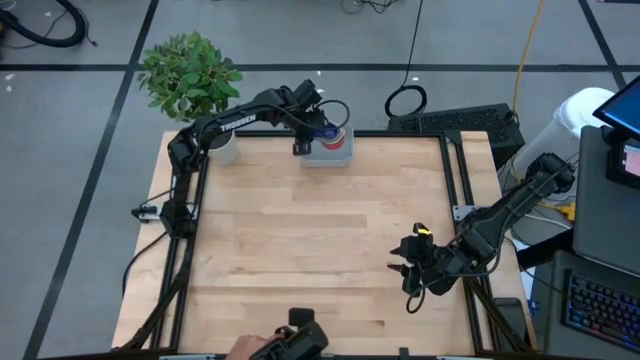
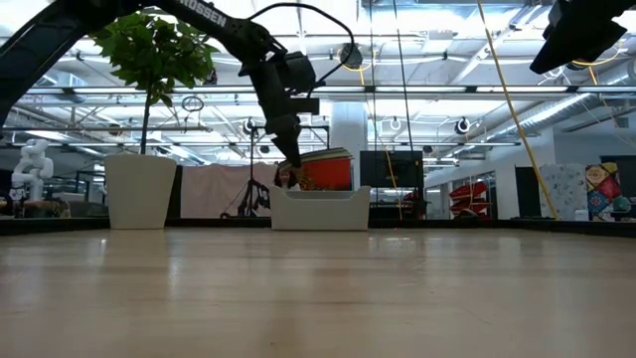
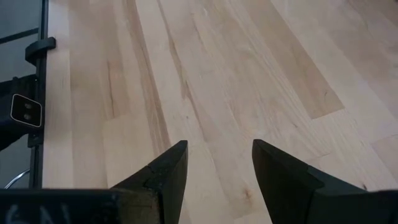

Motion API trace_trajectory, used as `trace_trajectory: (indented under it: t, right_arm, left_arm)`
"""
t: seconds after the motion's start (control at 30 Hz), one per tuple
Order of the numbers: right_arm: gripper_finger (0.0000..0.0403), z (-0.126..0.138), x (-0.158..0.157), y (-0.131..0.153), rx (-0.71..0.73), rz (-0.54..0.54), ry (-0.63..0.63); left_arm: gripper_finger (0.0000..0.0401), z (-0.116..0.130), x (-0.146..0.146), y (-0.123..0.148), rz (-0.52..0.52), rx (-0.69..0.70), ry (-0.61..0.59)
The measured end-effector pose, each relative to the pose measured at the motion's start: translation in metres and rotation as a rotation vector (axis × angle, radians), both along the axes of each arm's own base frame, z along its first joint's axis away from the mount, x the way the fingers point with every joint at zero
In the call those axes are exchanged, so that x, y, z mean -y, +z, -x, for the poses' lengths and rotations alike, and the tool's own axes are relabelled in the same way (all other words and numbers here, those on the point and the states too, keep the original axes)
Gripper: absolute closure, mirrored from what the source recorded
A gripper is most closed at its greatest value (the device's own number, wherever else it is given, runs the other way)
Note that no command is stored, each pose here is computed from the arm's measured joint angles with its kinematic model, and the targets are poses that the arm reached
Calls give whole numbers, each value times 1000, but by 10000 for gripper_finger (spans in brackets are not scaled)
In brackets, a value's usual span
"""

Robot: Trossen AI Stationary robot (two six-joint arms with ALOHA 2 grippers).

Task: Nest measuring cups in basket
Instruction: Put the nested measuring cups into the gray bin

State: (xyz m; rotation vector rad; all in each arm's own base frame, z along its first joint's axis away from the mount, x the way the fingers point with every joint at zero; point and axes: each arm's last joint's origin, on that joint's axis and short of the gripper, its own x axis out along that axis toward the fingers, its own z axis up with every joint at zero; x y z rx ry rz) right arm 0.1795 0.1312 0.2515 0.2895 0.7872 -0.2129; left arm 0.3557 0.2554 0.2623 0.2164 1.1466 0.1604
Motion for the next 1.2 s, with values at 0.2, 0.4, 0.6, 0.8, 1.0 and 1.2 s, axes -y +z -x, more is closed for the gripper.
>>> trace_trajectory:
  t: [0.2, 0.4, 0.6, 0.8, 1.0, 1.2]
  right_arm:
    - [232, 0, 0, 0, 0, -2, -2]
    - [232, 0, 0, 0, 4, -6, -3]
    - [232, -1, -1, 1, 17, -14, 2]
    - [232, -1, -1, 1, 16, -12, 5]
    - [232, -2, -1, 1, 20, -16, 6]
    - [232, -2, -1, 1, 20, -12, 10]
  left_arm:
    - [247, -1, 0, 0, -3, 9, 1]
    - [247, 1, 0, -1, 6, -3, 3]
    - [247, 0, 1, -4, 13, -13, 1]
    - [247, -5, 0, -21, 45, -56, -7]
    - [247, -11, -3, -27, 31, -31, -6]
    - [247, -13, -6, -38, 48, -50, -5]
